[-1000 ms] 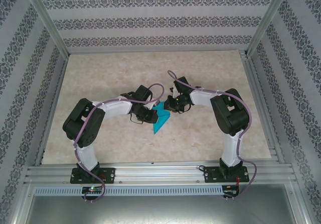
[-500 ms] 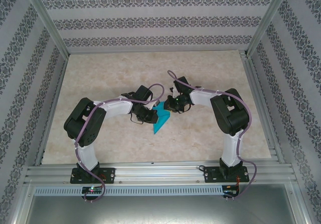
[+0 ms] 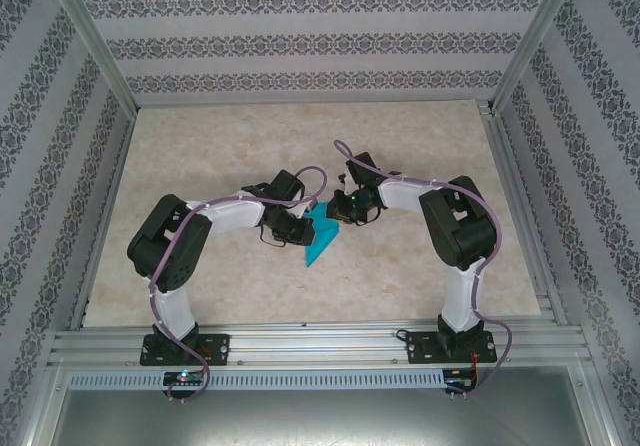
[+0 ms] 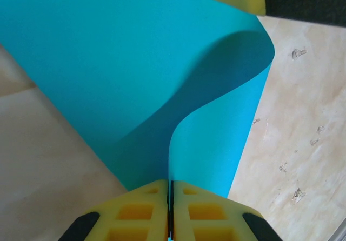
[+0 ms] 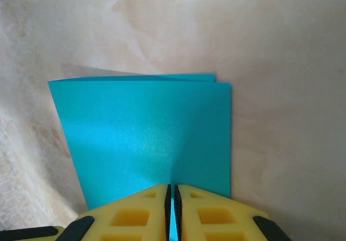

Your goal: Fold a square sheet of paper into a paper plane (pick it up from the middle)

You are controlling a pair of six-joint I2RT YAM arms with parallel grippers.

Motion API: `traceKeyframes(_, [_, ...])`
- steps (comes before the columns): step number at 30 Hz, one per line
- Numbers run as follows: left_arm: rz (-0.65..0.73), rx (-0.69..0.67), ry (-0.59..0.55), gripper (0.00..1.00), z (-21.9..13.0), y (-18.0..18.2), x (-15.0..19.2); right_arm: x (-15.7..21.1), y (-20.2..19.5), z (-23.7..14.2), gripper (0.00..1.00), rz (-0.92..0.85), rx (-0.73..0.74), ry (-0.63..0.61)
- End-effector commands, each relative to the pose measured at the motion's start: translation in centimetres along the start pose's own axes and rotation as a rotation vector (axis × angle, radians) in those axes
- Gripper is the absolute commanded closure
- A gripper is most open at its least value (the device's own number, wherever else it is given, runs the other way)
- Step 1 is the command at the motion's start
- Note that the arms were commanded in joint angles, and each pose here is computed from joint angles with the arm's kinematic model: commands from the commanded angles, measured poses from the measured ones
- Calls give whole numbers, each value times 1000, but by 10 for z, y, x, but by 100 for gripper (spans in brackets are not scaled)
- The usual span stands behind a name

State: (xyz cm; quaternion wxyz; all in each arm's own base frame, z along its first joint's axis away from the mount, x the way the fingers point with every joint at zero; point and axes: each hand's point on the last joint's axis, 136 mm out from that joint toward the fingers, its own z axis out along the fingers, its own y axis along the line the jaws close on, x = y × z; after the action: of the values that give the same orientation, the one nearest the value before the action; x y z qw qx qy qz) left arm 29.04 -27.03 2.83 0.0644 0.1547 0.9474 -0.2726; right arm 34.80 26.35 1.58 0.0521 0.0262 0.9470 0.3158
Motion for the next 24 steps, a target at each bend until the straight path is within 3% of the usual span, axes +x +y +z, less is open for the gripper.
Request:
traceKeyframes(1, [-26, 3, -26, 88, -4, 3, -7, 14, -22, 13, 86, 31, 82, 48])
traceKeyframes(24, [-99, 29, -25, 89, 3, 4, -1, 18, -30, 14, 87, 60, 111, 48])
